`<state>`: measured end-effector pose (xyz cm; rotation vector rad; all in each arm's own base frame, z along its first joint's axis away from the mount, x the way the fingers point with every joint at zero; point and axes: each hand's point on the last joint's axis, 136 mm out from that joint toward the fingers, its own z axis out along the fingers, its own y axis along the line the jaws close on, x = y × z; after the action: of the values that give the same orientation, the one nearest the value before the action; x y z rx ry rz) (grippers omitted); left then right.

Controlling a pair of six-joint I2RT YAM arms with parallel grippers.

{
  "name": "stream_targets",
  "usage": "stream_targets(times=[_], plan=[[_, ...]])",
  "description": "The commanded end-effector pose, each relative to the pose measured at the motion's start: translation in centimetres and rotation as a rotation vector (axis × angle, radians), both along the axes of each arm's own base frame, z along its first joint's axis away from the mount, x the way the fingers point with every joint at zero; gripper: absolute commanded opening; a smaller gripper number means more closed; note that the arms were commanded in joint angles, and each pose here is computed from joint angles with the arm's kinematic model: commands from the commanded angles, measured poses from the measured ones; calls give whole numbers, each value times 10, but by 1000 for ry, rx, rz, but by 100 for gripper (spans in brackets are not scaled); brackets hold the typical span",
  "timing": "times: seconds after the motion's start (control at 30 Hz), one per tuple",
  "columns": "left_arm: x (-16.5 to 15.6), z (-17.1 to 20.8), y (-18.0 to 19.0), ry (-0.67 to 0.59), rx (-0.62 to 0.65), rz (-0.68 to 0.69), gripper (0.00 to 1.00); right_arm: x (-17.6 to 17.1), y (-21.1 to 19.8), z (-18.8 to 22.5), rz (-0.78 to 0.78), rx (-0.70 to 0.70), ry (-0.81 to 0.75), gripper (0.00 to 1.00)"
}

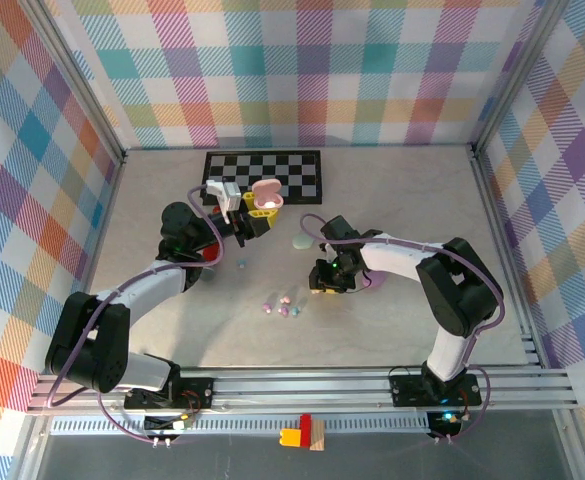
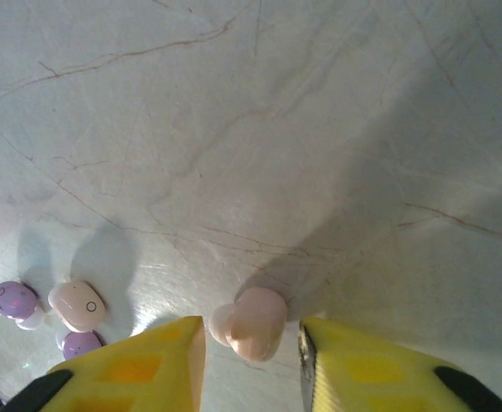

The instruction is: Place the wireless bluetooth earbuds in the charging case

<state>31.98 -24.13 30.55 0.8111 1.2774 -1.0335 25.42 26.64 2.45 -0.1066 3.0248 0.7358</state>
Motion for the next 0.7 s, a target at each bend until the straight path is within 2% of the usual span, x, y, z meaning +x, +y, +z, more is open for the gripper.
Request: stream_targets(times=[0.0, 0.33, 0.67], plan=[[-5, 6, 3, -34, 0, 4, 38, 1, 5, 0, -5, 31, -6, 36], [-4, 5, 2, -29, 2, 0, 37, 1, 16, -1, -29, 99, 17, 36], [-4, 6, 2, -33, 2, -4, 37, -3, 18, -13, -29, 104, 55, 36]])
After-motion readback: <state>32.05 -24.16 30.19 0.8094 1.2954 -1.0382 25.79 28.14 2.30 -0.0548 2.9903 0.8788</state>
